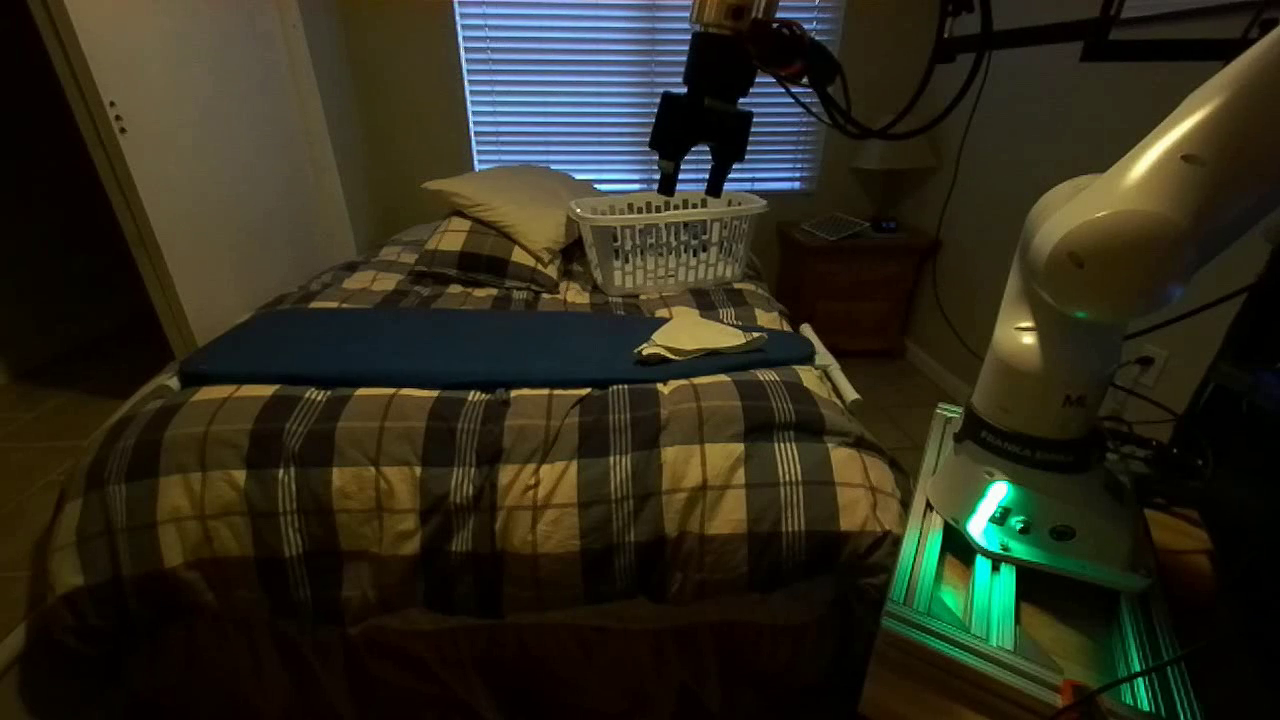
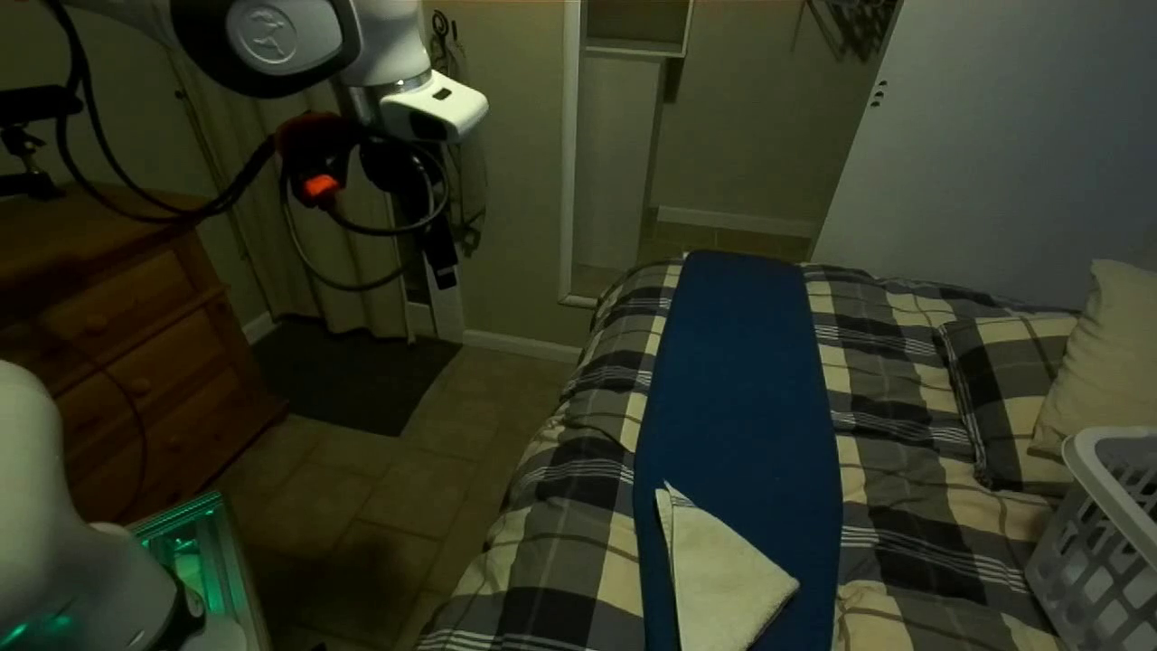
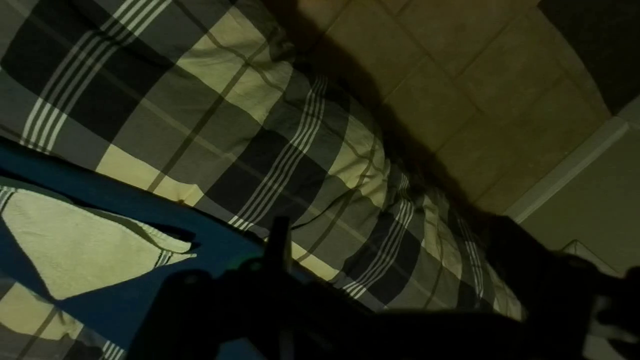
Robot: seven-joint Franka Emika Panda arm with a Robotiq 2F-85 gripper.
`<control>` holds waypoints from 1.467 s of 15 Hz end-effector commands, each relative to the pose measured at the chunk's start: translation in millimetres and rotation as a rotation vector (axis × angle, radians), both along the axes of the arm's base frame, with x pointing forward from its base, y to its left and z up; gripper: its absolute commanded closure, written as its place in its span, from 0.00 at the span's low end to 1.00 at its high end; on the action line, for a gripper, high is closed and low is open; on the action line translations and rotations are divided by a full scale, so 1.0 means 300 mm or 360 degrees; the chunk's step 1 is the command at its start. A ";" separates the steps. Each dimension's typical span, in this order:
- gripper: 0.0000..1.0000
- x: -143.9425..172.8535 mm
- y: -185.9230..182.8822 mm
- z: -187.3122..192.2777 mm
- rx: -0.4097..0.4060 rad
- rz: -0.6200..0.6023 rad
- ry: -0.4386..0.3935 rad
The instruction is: Unfold the towel on the bed
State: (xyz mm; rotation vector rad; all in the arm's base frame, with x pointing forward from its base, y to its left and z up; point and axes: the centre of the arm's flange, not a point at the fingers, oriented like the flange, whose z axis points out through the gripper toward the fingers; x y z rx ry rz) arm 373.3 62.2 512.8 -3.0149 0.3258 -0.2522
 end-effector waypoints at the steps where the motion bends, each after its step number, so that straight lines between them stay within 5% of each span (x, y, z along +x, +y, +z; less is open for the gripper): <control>1: 0.00 0.109 -0.095 -0.083 -0.0135 -0.0248 -0.0083; 5: 0.00 0.237 -0.311 -0.217 -0.0290 -0.0539 -0.0152; 8: 0.00 0.272 -0.446 -0.348 -0.0368 -0.0715 -0.0022; 12: 0.00 0.261 -0.580 -0.511 -0.0288 -0.0663 0.0141; 19: 0.00 0.214 -0.819 -0.653 -0.0224 -0.0473 -0.0020; 22: 0.00 0.211 -0.812 -0.637 -0.0261 -0.0502 0.0011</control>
